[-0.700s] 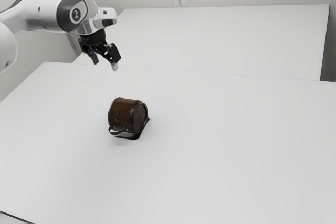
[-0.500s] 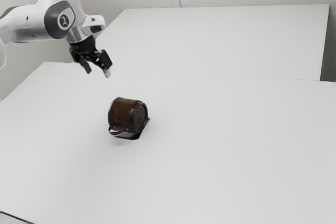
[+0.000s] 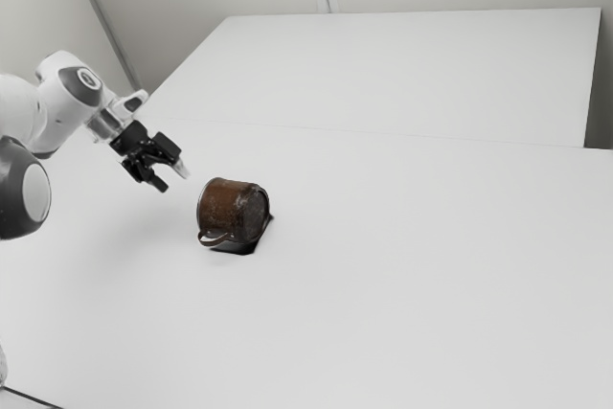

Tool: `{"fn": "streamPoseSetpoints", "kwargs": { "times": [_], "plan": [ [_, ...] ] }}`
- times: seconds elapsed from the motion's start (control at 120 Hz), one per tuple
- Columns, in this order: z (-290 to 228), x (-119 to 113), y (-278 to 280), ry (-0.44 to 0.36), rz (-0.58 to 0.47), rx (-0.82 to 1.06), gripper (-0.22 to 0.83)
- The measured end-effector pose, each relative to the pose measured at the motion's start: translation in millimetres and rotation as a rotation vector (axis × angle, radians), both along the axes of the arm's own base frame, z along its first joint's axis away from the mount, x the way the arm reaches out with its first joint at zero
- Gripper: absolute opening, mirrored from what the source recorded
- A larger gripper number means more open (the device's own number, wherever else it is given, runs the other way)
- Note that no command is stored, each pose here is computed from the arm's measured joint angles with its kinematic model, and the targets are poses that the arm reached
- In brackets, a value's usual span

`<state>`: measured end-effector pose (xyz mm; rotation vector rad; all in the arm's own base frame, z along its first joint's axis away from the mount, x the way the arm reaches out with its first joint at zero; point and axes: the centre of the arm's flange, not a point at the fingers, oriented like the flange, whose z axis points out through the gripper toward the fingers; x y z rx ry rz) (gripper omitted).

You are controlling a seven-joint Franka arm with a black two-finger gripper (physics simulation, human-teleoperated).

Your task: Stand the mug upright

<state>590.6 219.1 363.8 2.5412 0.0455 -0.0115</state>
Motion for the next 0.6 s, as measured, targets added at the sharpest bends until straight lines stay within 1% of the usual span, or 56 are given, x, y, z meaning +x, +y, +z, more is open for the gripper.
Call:
{"fn": "streamPoseSetpoints", "kwargs": {
  "times": [0.125, 0.267, 0.442, 0.6],
  "plan": [
    [-13.7, 1.3, 6.7, -0.053, 0.018, -0.151, 0.62],
    [-30.5, 4.8, -1.3, -0.102, 0.016, -0.283, 0.61],
    [-41.3, 8.0, -10.0, -0.160, 0.010, -0.377, 0.61],
    [-58.6, 2.2, -18.5, -0.174, 0.011, -0.441, 0.61]
  ]
}}
